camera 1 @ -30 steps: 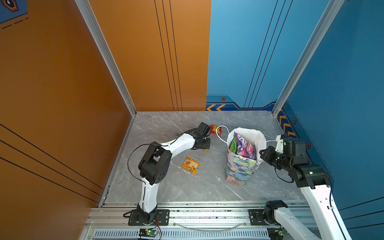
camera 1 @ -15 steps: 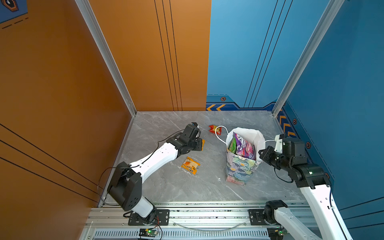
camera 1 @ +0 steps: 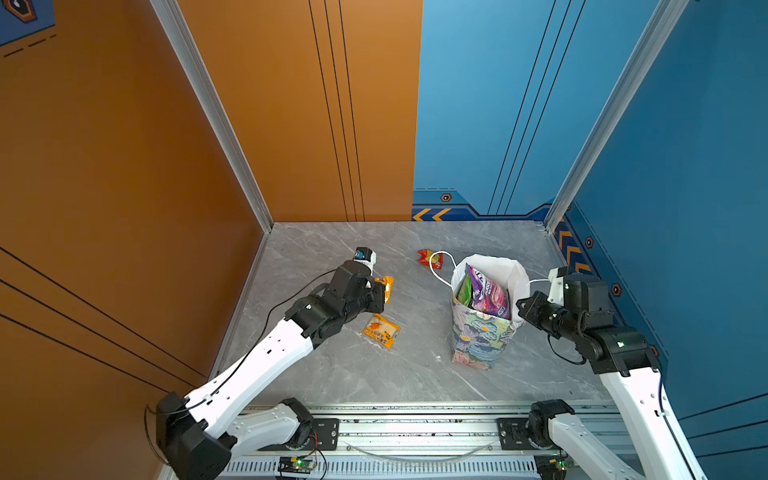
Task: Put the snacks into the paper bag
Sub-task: 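Carry the orange candy over the bag opening and lower it inside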
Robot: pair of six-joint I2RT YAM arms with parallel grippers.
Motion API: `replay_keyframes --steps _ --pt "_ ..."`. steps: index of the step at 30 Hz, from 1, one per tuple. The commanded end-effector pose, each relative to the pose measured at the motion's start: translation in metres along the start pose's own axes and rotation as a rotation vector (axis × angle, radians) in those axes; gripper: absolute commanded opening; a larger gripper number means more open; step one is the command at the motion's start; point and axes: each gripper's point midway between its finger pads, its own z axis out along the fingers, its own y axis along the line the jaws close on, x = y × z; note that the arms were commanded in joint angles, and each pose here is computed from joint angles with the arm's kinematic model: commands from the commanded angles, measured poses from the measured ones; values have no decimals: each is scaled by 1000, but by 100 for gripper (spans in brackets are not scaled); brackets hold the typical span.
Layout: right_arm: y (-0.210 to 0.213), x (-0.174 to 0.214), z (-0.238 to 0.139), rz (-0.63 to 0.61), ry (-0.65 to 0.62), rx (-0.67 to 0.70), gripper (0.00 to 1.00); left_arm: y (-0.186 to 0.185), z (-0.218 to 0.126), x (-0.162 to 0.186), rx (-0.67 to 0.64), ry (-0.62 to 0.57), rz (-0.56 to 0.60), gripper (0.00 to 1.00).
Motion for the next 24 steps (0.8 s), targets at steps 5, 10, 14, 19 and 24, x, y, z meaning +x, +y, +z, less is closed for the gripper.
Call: replay_keyframes --steps 5,10,14,19,24 --pt "14 -14 -12 -60 -66 -31 0 -34 -54 -34 89 -141 109 1" --pt "15 -13 -10 -73 -60 -28 0 -76 -77 -50 215 -196 176 0" --pt "18 -12 -10 -84 -58 -36 0 -118 -87 -61 315 -220 228 0" --pt "21 -11 -12 -95 -60 -41 0 -163 -77 -70 363 -201 280 0" --pt "21 -9 -11 -102 -51 -35 0 -193 -68 -71 360 -182 352 0"
